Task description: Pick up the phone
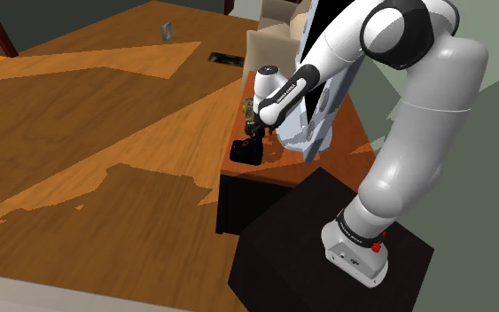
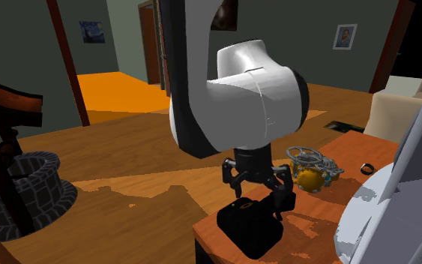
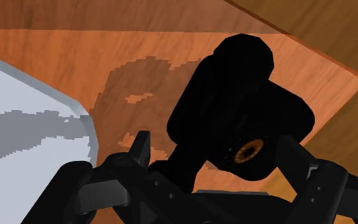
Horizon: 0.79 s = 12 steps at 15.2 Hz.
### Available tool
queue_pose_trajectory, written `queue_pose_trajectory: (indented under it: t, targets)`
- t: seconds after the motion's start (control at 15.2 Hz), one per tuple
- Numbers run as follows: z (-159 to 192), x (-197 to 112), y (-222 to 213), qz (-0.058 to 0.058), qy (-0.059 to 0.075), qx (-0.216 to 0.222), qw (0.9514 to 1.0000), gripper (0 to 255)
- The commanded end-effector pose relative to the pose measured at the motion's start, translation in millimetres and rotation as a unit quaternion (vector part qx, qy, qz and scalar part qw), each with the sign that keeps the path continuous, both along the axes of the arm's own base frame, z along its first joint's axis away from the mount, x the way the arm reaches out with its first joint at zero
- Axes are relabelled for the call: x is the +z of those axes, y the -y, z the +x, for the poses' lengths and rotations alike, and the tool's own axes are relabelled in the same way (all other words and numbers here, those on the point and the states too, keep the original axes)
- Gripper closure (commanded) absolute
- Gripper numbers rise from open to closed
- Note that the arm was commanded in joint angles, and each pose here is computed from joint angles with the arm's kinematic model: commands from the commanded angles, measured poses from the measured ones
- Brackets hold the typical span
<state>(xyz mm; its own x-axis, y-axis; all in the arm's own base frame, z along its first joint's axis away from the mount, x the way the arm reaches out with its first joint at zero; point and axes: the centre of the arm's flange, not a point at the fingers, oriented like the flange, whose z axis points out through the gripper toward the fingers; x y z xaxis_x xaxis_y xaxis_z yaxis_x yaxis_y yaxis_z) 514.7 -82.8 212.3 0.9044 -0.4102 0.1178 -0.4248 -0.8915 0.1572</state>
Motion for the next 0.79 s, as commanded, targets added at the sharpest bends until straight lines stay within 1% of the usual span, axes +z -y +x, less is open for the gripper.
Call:
queue_pose_trajectory:
  t: [0.0, 0.4, 0.53, 0.59, 0.73]
  targets:
    - [5, -13, 3, -0.002, 0.001, -0.005, 1.0000, 0]
    - [5, -48, 3, -0.002, 0.001, -0.005, 1.0000, 0]
    - [5, -48, 3, -0.002, 0.001, -0.005, 1.0000, 0]
    - [5, -48, 2, -0.002, 0.001, -0.005, 1.0000, 255]
    - [5, -48, 2, -0.002, 0.001, -0.005, 1.0000, 255]
